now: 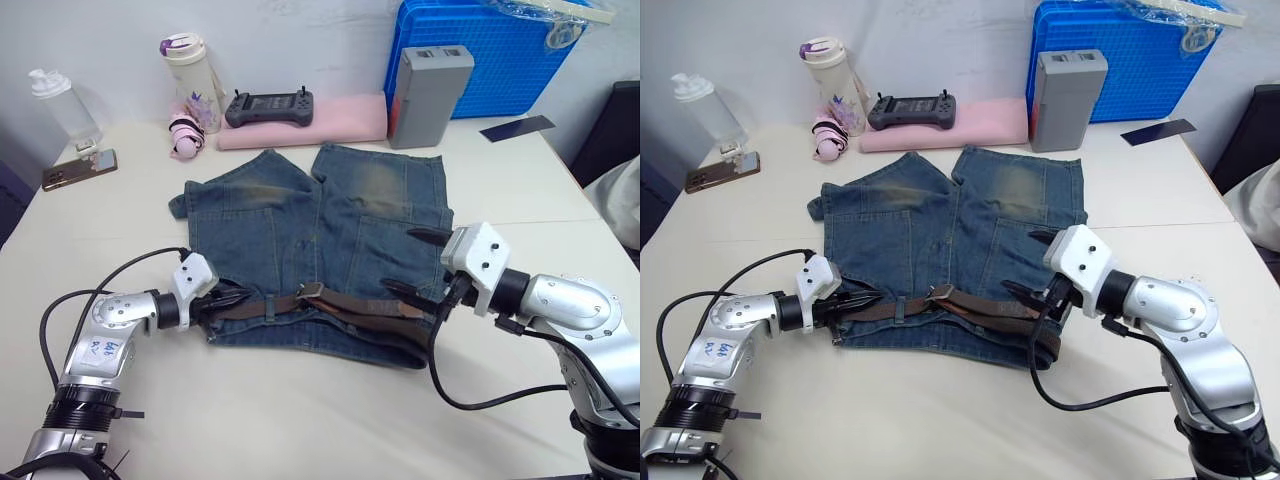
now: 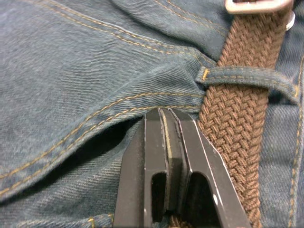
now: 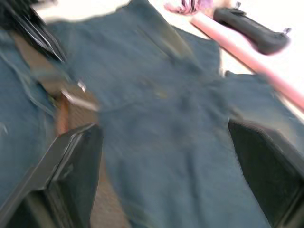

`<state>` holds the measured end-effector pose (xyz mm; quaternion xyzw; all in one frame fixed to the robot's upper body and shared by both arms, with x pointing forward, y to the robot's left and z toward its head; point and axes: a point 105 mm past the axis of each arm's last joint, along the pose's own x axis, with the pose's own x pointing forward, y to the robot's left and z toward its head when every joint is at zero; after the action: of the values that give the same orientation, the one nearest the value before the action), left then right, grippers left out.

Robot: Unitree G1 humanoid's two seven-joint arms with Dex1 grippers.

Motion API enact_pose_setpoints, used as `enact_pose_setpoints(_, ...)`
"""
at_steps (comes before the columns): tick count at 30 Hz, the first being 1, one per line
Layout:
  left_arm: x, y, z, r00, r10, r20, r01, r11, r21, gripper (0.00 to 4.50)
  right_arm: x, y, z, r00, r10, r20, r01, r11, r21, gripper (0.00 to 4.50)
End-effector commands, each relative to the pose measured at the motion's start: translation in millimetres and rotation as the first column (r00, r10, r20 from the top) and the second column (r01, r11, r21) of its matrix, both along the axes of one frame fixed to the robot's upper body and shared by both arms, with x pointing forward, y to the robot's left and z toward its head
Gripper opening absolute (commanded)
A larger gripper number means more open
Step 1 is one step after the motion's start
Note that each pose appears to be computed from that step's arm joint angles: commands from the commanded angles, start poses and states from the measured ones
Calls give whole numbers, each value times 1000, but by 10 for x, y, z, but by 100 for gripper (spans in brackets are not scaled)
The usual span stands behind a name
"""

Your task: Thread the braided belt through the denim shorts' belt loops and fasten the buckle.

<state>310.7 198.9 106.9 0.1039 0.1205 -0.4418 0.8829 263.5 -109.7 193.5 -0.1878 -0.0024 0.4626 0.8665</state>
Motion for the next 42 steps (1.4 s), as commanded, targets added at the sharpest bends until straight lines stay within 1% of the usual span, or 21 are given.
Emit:
enact_pose_setpoints(1,-72,39,314,999,18,26,-15,992,-124,79,-82,103,26,998,23,-55,-19,997,71,450)
enact_pose_setpoints(3,-148,74,433,1000,12,16,-9,985,-171,143,-58,76,-2,996,6,-86,2,996,93,450)
enact_pose_setpoints(8,-315,138,719,1000,0,21,5,976,-216,383,-55,-24,-40,991,-4,-135,18,994,108,450)
enact_pose_setpoints(9,-345,145,784,1000,-2,25,8,974,-226,419,-66,-51,-33,990,2,-143,14,994,112,450)
enact_pose_setpoints(10,-388,150,845,1000,-9,26,15,971,-240,437,-77,-90,-18,989,8,-148,10,993,118,450)
enact_pose_setpoints(12,-461,155,930,999,-16,33,24,969,-247,437,-95,-166,28,988,16,-152,3,992,126,450)
enact_pose_setpoints(14,-486,191,959,999,12,51,1,973,-233,437,-74,-247,102,990,10,-138,10,989,145,450)
enact_pose_setpoints(16,-493,220,866,998,41,54,-31,984,-173,437,-49,-292,116,991,1,-133,18,990,141,450)
enact_pose_setpoints(19,-491,140,654,997,41,58,-36,995,-89,437,-103,-208,-104,987,37,-159,-33,999,26,450)
enact_pose_setpoints(21,-468,67,549,995,23,92,-22,1000,-12,437,-140,-124,-235,989,63,-137,-72,995,-68,450)
enact_pose_setpoints(24,-430,36,524,990,11,144,-19,998,55,437,-224,-11,-359,990,112,-86,-125,977,-171,450)
enact_pose_setpoints(26,-430,49,505,989,6,150,-18,997,79,437,-269,34,-436,990,131,-48,-139,964,-226,450)
enact_pose_setpoints(30,-436,84,481,989,15,149,-26,997,73,437,-167,-18,-776,998,37,50,-15,927,-375,450)
enact_pose_setpoints(32,-447,79,476,988,11,151,-23,997,76,437,-194,-23,-854,998,43,37,-25,921,-388,450)
enact_pose_setpoints(37,-465,162,415,984,3,180,-31,988,153,437,-149,-53,-846,993,24,119,26,914,-406,450)
enact_pose_setpoints(41,-481,215,363,978,7,208,-45,983,179,437,-125,-65,-829,976,13,219,82,904,-419,450)
enact_pose_setpoints(42,-484,220,355,977,15,214,-53,983,173,437,-128,-66,-833,971,-1,238,102,905,-413,450)
